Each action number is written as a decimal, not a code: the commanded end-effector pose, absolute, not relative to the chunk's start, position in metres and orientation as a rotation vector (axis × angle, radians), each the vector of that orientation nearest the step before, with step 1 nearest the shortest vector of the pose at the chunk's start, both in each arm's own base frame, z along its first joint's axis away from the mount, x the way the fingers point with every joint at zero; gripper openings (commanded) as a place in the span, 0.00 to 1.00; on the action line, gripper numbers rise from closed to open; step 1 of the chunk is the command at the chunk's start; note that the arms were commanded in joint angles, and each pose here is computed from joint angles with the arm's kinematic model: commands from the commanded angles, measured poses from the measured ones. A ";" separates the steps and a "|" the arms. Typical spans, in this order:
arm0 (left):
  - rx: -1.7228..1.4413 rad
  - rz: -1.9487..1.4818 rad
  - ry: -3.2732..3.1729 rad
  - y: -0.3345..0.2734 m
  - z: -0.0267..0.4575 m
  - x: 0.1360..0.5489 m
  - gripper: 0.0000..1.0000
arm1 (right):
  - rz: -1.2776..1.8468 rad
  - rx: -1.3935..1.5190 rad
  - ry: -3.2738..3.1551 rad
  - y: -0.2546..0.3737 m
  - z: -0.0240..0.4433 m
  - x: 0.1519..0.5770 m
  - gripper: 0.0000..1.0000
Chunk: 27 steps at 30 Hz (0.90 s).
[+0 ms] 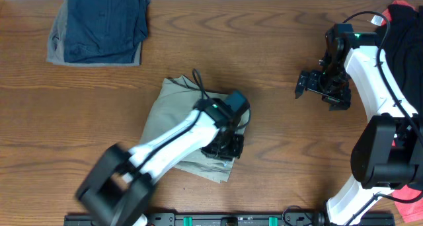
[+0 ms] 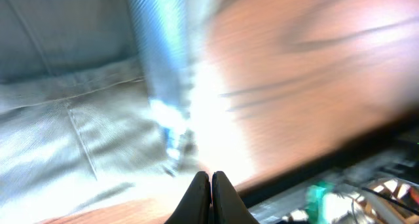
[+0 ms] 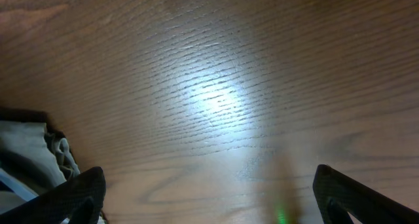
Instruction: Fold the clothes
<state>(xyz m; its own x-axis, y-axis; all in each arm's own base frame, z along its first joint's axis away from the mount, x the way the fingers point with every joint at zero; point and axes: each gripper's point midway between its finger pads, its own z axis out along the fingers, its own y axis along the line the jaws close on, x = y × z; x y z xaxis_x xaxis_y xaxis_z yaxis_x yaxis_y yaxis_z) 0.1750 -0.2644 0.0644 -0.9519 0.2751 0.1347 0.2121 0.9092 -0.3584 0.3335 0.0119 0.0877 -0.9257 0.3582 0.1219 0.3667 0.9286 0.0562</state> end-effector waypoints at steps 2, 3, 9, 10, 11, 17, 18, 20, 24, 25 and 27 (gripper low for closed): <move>-0.447 0.653 -3.135 -0.265 0.130 0.214 0.07 | -0.109 -0.544 -2.998 0.010 0.091 0.337 0.99; -0.425 0.623 -3.216 -0.256 0.136 0.228 0.07 | -0.109 -0.544 -2.998 0.010 0.091 0.337 0.99; -0.276 0.585 -3.475 -0.235 0.150 0.289 0.07 | -0.109 -0.544 -2.998 0.010 0.091 0.337 0.99; -0.265 0.604 -3.491 -0.237 0.148 0.296 0.07 | -0.109 -0.544 -2.998 0.010 0.091 0.337 0.99; -0.258 0.615 -3.499 -0.239 0.145 0.301 0.08 | -0.109 -0.544 -2.998 0.010 0.091 0.337 0.99; -0.244 0.571 -3.478 -0.252 0.103 0.323 0.08 | -0.109 -0.544 -2.998 0.010 0.091 0.337 0.99; -0.236 0.560 -3.473 -0.253 0.095 0.326 0.08 | -0.109 -0.544 -2.998 0.010 0.091 0.337 0.99; -0.213 0.539 -3.466 -0.252 0.080 0.334 0.08 | -0.109 -0.544 -2.998 0.010 0.091 0.337 0.99; -0.149 0.499 -3.459 -0.243 0.058 0.348 0.08 | -0.109 -0.544 -2.998 0.010 0.091 0.337 0.99; -0.133 0.488 -3.455 -0.240 0.054 0.350 0.08 | -0.109 -0.544 -2.998 0.010 0.091 0.337 0.99; -0.104 0.463 -3.443 -0.234 0.045 0.352 0.08 | -0.109 -0.544 -2.998 0.010 0.091 0.337 0.99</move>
<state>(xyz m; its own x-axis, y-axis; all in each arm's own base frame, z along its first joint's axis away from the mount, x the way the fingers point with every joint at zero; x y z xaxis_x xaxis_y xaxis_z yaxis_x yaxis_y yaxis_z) 0.3477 -0.2461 0.0562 -0.9395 0.0189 -0.3422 0.1196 0.9538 -0.2756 0.3335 0.0120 0.0877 -0.9257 0.3582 0.1220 0.3668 0.9286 0.0565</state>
